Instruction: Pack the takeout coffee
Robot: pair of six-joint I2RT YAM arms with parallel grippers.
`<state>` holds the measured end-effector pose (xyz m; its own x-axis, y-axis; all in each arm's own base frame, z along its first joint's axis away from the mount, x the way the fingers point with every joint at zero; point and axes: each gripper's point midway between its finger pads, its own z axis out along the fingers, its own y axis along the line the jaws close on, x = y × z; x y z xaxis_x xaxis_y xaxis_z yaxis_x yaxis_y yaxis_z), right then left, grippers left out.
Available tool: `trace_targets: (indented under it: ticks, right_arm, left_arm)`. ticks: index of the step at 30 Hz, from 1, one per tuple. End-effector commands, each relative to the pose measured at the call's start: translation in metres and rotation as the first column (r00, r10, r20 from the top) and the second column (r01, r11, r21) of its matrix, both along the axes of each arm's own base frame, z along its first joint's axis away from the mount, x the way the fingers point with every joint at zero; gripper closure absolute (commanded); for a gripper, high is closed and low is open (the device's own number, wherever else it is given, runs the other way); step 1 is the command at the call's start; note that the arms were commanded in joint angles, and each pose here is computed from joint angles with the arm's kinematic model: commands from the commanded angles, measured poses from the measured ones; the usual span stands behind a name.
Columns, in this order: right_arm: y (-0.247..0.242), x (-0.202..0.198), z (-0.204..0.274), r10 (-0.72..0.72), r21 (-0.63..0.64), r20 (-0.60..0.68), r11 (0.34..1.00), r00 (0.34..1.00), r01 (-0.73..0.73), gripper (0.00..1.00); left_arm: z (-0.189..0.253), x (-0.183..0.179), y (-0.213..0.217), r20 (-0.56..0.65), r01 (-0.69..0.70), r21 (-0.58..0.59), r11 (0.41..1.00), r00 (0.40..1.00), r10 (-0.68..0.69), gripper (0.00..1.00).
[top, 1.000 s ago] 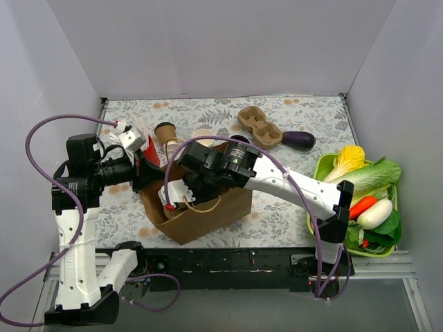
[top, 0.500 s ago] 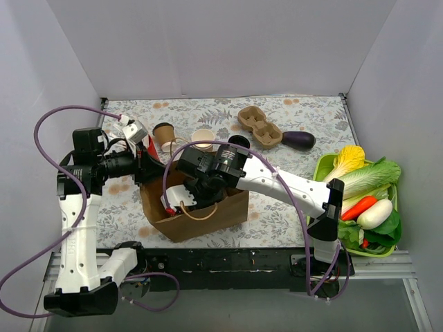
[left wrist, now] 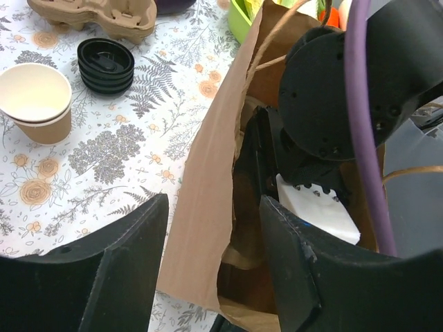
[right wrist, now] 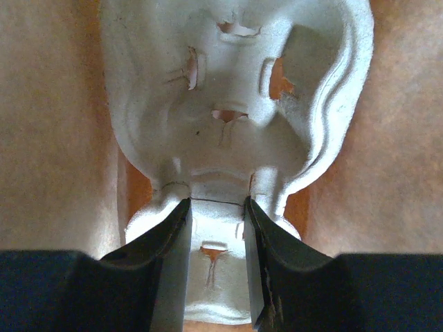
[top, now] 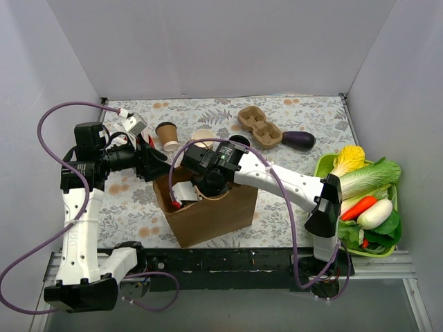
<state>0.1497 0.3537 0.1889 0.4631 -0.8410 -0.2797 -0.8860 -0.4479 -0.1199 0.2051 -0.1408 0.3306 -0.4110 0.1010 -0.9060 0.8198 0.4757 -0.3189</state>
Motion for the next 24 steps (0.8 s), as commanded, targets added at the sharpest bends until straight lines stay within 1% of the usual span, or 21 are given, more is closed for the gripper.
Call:
trace_targets:
  ticks: [1, 5, 13, 15, 16, 18, 19, 21, 22, 24]
  right_arm:
    - [-0.006, -0.003, -0.010, 0.007, -0.033, -0.049, 0.999, 0.999, -0.008, 0.99]
    - [-0.009, -0.003, -0.017, 0.012, -0.046, -0.070, 0.999, 0.997, -0.015, 0.99]
    - [-0.026, -0.003, -0.045, -0.016, -0.140, -0.103, 0.990, 0.995, 0.001, 0.99]
    - [-0.027, -0.001, -0.047, -0.021, -0.153, -0.095, 0.988, 0.995, 0.007, 0.94]
    - [-0.027, 0.000, -0.049, -0.028, -0.160, -0.095, 0.987, 0.995, 0.013, 0.89]
    - [-0.027, 0.002, -0.050, -0.038, -0.166, -0.084, 0.986, 0.996, 0.023, 0.81]
    - [-0.027, 0.003, -0.050, -0.041, -0.166, -0.081, 0.986, 0.996, 0.027, 0.76]
    - [-0.027, 0.004, -0.050, -0.041, -0.165, -0.075, 0.986, 0.996, 0.029, 0.71]
    - [-0.027, 0.004, -0.049, -0.043, -0.163, -0.069, 0.986, 0.997, 0.031, 0.66]
    - [-0.027, 0.007, -0.048, -0.046, -0.156, -0.051, 0.987, 0.998, 0.038, 0.62]
  left_arm:
    - [0.005, 0.004, -0.002, 0.025, -0.002, -0.018, 1.000, 1.000, 0.002, 0.44]
    - [0.005, 0.008, -0.003, 0.022, 0.003, -0.025, 1.000, 1.000, -0.003, 0.44]
    - [0.004, 0.012, -0.001, 0.022, -0.006, -0.019, 1.000, 1.000, 0.006, 0.41]
    - [0.004, 0.012, -0.001, 0.022, -0.008, -0.019, 1.000, 1.000, 0.008, 0.41]
    - [0.003, 0.012, -0.001, 0.020, -0.009, -0.018, 1.000, 1.000, 0.009, 0.41]
    - [0.003, 0.012, -0.001, 0.019, -0.013, -0.016, 1.000, 1.000, 0.013, 0.41]
    - [0.004, 0.011, -0.001, 0.023, -0.013, -0.016, 1.000, 1.000, 0.013, 0.41]
    - [0.004, 0.012, -0.001, 0.023, -0.016, -0.015, 1.000, 1.000, 0.016, 0.41]
    - [0.004, 0.011, -0.001, 0.022, -0.016, -0.015, 1.000, 1.000, 0.016, 0.41]
    - [0.004, 0.011, -0.001, 0.025, -0.016, -0.014, 1.000, 1.000, 0.016, 0.40]
